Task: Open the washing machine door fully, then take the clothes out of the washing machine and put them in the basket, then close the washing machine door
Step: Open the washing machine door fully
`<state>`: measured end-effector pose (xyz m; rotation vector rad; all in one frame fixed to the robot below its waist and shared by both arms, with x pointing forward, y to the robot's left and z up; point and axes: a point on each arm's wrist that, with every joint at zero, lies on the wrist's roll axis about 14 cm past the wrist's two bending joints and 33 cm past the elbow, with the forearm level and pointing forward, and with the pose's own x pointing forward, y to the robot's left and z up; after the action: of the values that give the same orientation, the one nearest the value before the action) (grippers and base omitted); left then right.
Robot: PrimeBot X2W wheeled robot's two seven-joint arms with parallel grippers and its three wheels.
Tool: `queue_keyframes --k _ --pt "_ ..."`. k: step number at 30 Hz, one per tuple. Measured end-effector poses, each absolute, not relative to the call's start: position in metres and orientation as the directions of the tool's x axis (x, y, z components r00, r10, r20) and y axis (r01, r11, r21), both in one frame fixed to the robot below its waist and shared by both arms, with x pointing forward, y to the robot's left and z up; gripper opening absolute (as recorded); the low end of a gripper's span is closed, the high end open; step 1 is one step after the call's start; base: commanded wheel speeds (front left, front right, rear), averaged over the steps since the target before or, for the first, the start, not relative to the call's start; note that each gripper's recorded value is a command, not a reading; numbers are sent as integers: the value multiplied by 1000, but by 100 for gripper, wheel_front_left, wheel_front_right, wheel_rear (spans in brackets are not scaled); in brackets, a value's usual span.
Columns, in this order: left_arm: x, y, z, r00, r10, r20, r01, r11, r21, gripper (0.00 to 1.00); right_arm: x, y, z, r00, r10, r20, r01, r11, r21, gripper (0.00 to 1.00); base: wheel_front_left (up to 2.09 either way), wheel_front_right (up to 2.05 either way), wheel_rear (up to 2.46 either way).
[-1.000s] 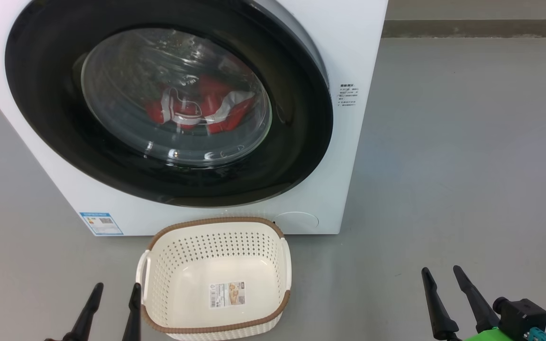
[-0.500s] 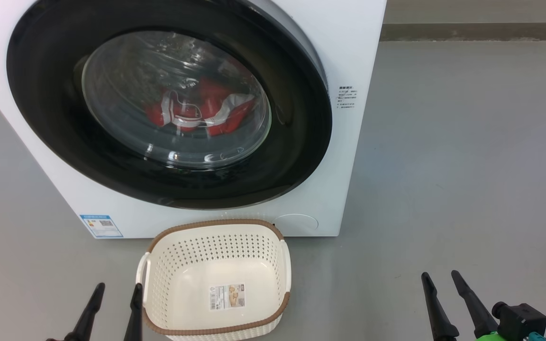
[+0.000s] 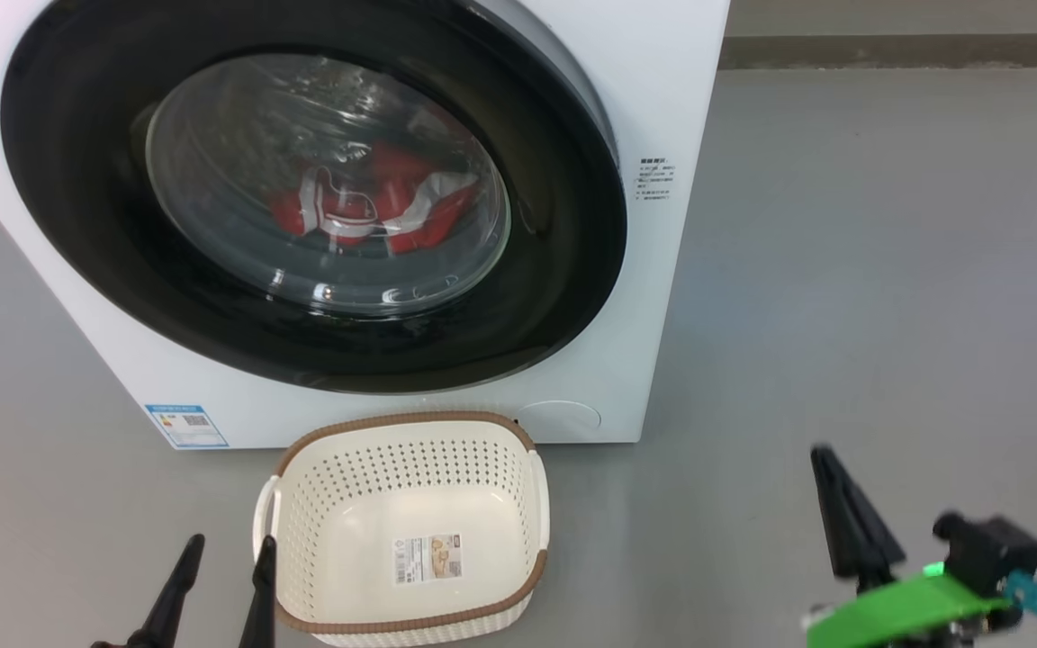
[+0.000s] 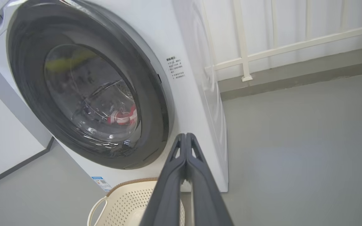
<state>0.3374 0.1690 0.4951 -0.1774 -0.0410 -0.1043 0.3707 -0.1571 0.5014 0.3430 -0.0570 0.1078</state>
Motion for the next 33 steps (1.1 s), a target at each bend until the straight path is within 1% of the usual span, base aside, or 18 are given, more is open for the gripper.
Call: queue_keyframes --k 8,15,19,23,27,30,33 --pt "345 160 490 991 -131 34 135 976 -171 100 422 -157 584 948 73 309 -201 891 406 0 0 0 0" --pt "363 160 499 987 -151 61 158 976 -150 100 461 -154 651 876 83 475 -280 889 362 0 0 0 0" --pt "367 161 494 988 -149 46 155 975 -158 100 481 -147 680 839 91 537 -325 875 360 0 0 0 0" --pt "374 164 495 989 -141 49 147 975 -168 100 503 -141 686 837 103 538 -355 850 390 0 0 0 0" --pt "377 170 493 990 -133 43 138 977 -164 100 528 -136 685 851 113 513 -379 807 452 0 0 0 0" --pt "378 174 491 992 -123 36 127 978 -165 100 545 -125 678 870 144 472 -398 768 501 0 0 0 0" --pt "378 175 487 993 -119 22 121 978 -172 100 561 -117 668 897 189 400 -403 720 564 0 0 0 0"
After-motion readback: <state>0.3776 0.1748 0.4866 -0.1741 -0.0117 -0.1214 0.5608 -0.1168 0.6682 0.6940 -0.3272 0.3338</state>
